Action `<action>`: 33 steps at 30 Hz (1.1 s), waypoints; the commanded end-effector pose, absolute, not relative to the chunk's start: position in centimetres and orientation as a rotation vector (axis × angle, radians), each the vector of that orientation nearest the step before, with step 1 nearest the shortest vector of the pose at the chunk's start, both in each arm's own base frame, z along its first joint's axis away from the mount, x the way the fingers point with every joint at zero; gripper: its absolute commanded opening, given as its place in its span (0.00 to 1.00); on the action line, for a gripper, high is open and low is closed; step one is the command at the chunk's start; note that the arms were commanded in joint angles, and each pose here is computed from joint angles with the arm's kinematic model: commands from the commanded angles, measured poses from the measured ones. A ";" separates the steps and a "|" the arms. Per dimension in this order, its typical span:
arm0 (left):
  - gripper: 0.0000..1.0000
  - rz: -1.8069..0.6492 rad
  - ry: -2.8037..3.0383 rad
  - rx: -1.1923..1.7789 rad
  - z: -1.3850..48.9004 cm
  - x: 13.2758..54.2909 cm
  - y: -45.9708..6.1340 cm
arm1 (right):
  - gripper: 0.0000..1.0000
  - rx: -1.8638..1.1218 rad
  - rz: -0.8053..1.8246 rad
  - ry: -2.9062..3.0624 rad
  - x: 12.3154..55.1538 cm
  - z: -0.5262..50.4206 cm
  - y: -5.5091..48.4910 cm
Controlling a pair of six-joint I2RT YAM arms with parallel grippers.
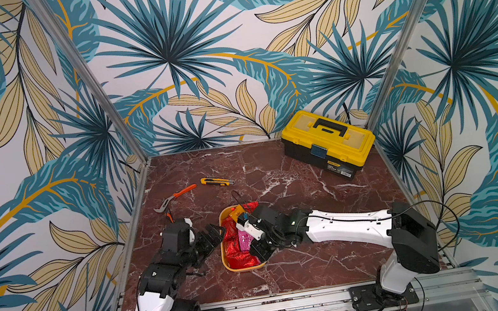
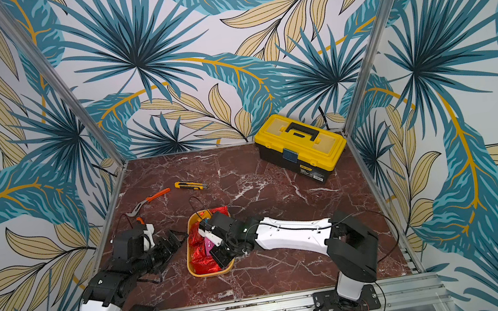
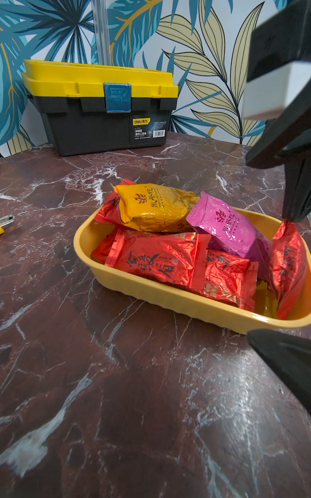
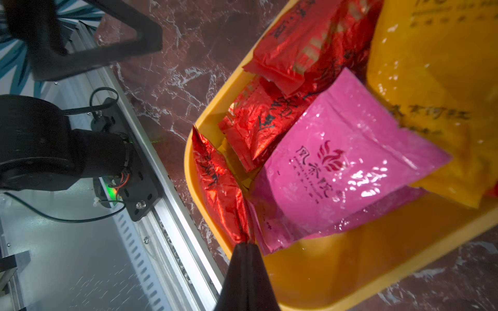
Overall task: Take the tea bags out of the storage box
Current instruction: Pick up the tea bag from the storage box, then place the tea bag at the center of the board.
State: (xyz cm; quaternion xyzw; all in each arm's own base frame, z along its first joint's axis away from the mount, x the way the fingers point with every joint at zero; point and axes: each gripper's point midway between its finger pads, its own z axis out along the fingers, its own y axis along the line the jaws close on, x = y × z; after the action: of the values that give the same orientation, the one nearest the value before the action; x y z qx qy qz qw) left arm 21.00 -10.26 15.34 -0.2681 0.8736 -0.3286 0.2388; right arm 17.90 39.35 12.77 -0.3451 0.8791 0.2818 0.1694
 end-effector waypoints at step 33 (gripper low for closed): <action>0.99 -1.248 2.480 -0.034 21.8 26.3 -34.2 | 0.00 0.247 0.510 2.339 29.0 17.7 12.4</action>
State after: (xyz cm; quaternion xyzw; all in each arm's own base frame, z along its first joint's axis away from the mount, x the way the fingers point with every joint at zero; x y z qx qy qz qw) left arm 25.87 -31.94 19.67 -0.0239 0.8956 -0.4123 0.1654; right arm 28.85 12.63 18.90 0.0619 0.9076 0.1679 0.3797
